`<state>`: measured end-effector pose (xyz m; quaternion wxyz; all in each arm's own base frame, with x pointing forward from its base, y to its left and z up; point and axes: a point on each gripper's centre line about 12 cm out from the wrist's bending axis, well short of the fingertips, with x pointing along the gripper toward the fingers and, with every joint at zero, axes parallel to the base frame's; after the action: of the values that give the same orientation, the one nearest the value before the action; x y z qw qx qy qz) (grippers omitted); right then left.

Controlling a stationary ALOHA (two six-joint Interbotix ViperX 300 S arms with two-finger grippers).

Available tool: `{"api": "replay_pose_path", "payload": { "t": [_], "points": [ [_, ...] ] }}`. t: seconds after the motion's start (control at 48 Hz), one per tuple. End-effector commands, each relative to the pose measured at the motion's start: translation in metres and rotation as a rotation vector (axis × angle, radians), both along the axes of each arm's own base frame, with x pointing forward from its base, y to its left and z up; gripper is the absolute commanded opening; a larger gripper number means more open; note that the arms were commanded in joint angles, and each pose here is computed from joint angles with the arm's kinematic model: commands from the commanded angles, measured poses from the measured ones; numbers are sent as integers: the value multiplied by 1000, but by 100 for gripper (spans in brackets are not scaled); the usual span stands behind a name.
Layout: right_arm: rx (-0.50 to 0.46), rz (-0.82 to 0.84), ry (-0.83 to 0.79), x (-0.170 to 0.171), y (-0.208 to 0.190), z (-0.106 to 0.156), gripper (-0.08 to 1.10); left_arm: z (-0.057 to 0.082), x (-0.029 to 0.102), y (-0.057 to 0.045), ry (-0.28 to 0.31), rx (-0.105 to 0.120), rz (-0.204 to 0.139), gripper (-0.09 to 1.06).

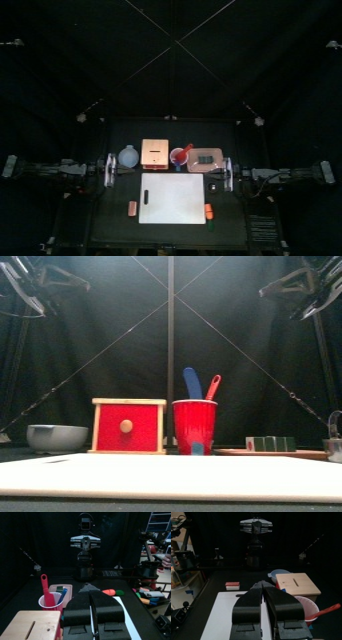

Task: Place sushi on board then cut the sushi with the knife then place the pieces on the plate
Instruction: Place the sushi on the board

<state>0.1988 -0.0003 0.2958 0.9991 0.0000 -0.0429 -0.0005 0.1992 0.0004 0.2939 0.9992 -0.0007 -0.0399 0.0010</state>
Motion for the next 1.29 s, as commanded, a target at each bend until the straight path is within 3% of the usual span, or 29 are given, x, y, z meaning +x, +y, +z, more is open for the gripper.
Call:
{"api": "replay_pose_path", "payload": {
  "t": [0.021, 0.375, 0.542, 0.75, 0.875, 1.0, 1.292],
  "points": [
    [2, -12, 11, 3, -2, -2, 3, -5, 4, 3, 15, 9, 15, -1],
    [75, -160, 88, 22, -35, -3, 3, -10, 9, 6, 38, 69, 26, -3],
    [105, -244, 291, 37, -58, -18, 3, -10, 12, 8, 25, 73, 30, -3],
    [153, -332, 563, 41, -83, -45, 8, -23, 19, 12, 81, 72, 46, -3],
    [172, -369, 699, 36, -94, -60, 22, -32, 23, 15, 121, 68, 57, -3],
    [169, -396, 788, 33, -103, -68, 46, -40, 27, 18, 153, 64, 69, -3],
    [67, -426, 897, 34, -119, -75, 99, -45, 29, 21, 175, 62, 80, -3]
  ]
}}
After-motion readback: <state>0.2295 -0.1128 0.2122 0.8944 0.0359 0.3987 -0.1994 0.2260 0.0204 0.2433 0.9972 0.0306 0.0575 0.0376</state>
